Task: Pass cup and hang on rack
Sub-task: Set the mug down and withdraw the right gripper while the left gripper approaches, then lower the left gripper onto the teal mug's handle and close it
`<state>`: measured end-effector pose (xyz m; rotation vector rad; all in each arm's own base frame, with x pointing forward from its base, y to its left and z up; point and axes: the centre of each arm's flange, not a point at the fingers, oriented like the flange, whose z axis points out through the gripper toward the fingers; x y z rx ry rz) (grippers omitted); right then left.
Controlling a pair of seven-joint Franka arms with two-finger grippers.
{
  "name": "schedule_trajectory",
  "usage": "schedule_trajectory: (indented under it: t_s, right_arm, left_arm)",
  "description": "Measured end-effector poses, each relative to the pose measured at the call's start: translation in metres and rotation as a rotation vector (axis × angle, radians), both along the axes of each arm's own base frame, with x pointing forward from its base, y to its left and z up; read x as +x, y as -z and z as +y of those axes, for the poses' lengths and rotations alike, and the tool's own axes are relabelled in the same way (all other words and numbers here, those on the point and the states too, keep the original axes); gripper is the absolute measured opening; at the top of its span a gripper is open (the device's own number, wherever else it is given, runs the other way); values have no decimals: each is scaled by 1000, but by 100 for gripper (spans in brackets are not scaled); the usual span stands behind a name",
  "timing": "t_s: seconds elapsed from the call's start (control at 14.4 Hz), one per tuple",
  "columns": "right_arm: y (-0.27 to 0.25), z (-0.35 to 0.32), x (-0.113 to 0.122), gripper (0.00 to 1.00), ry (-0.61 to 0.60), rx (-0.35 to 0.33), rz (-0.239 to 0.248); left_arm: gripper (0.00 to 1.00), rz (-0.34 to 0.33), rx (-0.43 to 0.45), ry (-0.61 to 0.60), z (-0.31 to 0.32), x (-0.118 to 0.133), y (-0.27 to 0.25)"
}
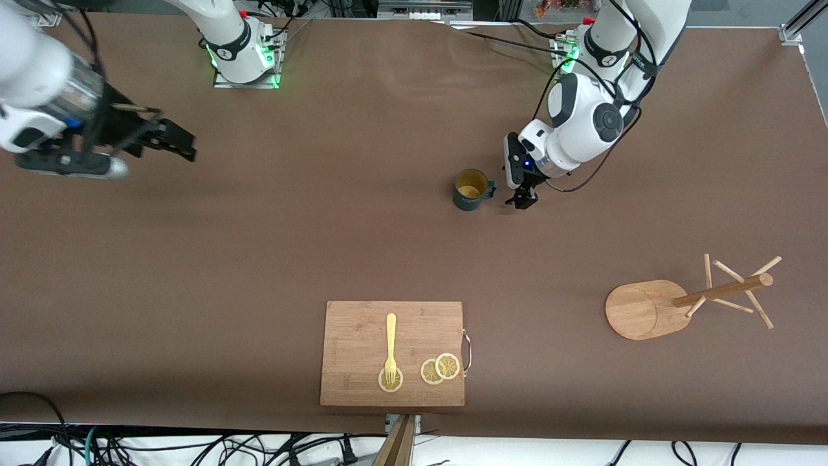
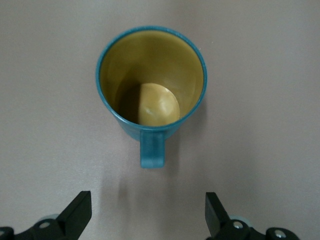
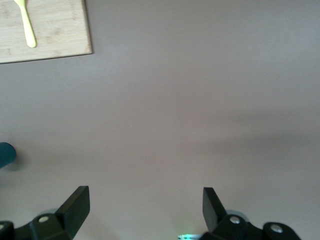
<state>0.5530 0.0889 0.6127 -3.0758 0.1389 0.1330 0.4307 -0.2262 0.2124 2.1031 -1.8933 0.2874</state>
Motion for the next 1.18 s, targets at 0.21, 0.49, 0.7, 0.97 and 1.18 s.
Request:
schedule_trajectory:
  t_s: [0.21, 0.49, 0.7, 0.97, 1.18]
  right_arm:
    - [0, -34, -10, 100, -14, 9, 2]
    - [4, -34, -11, 100, -46, -33, -9]
    - [4, -35, -10, 100, -55, -57, -19]
    - [4, -34, -9, 100, -62, -58, -23]
    - [-3, -32, -8, 100, -67, -57, -39]
  left_arm:
    - [100, 5, 1, -9, 1, -1, 10]
    - [100, 29, -34, -35, 6, -5, 29]
    - [100, 32, -107, -54, 15, -9, 40]
    - [100, 32, -223, -100, 20, -17, 50]
    - [100, 36, -323, -125, 17, -22, 53]
